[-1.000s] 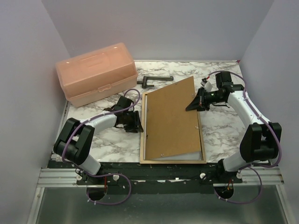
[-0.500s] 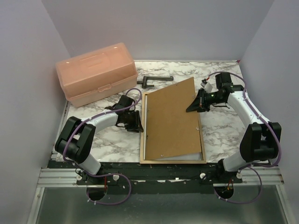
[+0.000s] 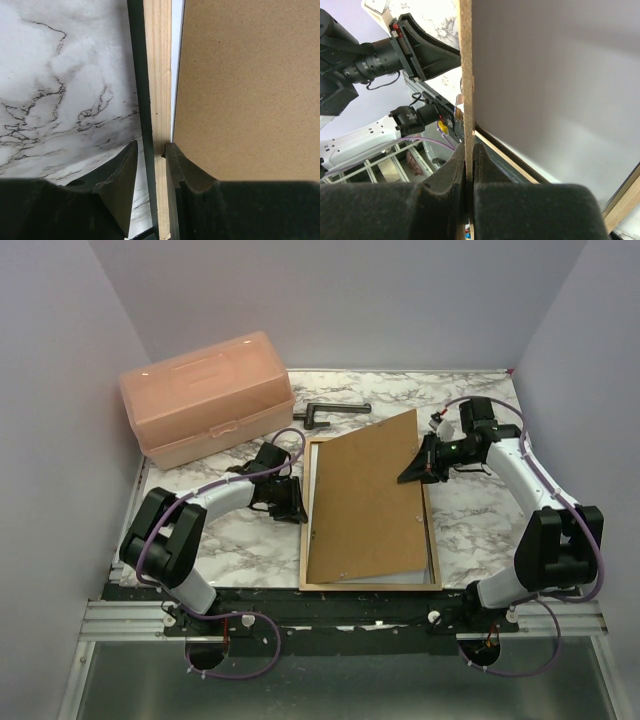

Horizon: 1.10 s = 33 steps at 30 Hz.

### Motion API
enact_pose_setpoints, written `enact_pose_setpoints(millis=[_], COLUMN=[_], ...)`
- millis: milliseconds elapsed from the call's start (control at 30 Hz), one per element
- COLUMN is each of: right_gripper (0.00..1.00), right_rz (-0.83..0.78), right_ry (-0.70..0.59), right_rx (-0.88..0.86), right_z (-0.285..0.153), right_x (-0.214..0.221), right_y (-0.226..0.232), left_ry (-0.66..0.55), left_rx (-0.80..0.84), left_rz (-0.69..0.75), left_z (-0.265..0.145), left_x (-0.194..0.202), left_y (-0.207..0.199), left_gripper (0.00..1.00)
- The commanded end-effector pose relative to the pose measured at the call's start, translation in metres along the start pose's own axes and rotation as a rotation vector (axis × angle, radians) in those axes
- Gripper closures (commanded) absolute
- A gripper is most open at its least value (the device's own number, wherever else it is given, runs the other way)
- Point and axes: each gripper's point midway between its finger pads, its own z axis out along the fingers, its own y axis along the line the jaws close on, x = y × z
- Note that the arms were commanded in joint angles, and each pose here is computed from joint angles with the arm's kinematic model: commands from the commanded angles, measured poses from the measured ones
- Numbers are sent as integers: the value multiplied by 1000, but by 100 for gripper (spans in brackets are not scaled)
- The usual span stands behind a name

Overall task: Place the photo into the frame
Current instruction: Place the photo frame item in the photo frame.

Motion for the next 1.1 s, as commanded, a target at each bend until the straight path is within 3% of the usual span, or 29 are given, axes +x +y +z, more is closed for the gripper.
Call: enact_pose_setpoints(millis=[0, 500, 667, 867, 1067], right_gripper=[100, 100, 97, 59, 31], right_rz=[40, -13, -5, -8, -16], right_ry=[47, 114, 120, 61, 43], right_rx=[21, 53, 140, 190, 235], right_z=[11, 31, 38, 37, 44], right_x=[10, 8, 10, -1, -3], right_y=[-9, -12, -28, -33, -40], left_ry=[12, 27, 33, 37, 34], left_rx=[-96, -116, -130, -137, -147], left_rz=[23, 52, 55, 54, 50], left_z=[15, 17, 17, 18, 18], left_x=[4, 5, 6, 8, 8], left_y=[20, 22, 24, 26, 28], left_gripper=[71, 74, 73, 72, 69])
